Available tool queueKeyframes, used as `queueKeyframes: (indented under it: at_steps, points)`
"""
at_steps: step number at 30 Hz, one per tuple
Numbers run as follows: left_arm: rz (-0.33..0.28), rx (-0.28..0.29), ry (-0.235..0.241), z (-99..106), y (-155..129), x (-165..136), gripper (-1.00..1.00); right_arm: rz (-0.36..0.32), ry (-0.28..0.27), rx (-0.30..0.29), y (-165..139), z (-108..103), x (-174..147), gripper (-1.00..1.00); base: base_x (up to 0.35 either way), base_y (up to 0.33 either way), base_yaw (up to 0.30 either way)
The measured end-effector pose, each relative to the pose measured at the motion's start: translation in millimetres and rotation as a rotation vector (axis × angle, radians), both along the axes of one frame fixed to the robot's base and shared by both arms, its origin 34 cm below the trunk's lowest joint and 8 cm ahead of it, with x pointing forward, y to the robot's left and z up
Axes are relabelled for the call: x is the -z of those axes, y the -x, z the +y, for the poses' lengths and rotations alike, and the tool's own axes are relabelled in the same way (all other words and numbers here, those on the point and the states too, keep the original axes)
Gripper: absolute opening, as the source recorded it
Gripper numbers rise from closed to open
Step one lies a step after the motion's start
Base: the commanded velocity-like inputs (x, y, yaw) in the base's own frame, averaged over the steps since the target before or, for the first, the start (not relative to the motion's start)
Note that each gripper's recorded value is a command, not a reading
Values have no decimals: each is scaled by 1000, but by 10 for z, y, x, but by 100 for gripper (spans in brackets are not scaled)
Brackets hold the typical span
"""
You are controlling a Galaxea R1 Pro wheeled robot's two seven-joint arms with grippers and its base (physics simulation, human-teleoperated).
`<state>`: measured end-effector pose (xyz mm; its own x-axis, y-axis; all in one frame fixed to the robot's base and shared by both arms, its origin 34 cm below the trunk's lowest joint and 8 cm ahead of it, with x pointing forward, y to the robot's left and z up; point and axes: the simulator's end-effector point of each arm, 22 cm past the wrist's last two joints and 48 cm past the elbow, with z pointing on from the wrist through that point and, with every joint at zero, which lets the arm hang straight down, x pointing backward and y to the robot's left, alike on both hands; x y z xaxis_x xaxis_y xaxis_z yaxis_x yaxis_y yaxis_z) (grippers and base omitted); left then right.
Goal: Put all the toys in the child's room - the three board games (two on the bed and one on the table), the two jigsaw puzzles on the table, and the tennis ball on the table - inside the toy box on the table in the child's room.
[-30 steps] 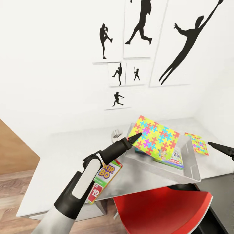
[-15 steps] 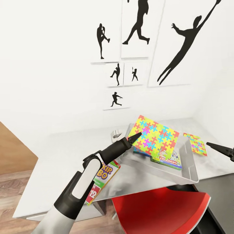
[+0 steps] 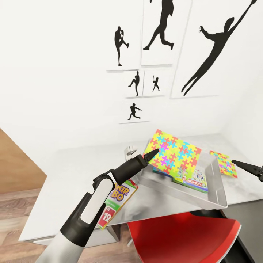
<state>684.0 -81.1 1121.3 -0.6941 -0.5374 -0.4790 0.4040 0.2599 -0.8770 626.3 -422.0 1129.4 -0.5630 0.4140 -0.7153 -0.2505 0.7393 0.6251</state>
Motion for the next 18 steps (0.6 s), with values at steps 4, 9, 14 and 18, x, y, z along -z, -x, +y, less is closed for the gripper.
queueKeyframes:
  at_steps: [4, 9, 14, 18]
  points:
    - [-1, 0, 1, 1, 7, -4, -100, 0, 1, 0, 0, -1, -2, 100, 0, -5, 45]
    - [-4, -1, -1, 3, 9, -6, -100, 0, 1, 0, 0, -3, -3, 100, 0, -105, 21]
    - [-5, -1, -4, 3, 12, -5, -100, 0, 1, 0, 0, -3, -3, 100, 0, -219, 8]
    - [-4, -2, -2, 5, 12, -3, -100, -1, 1, 1, 0, -5, -4, 100, 0, -188, 3]
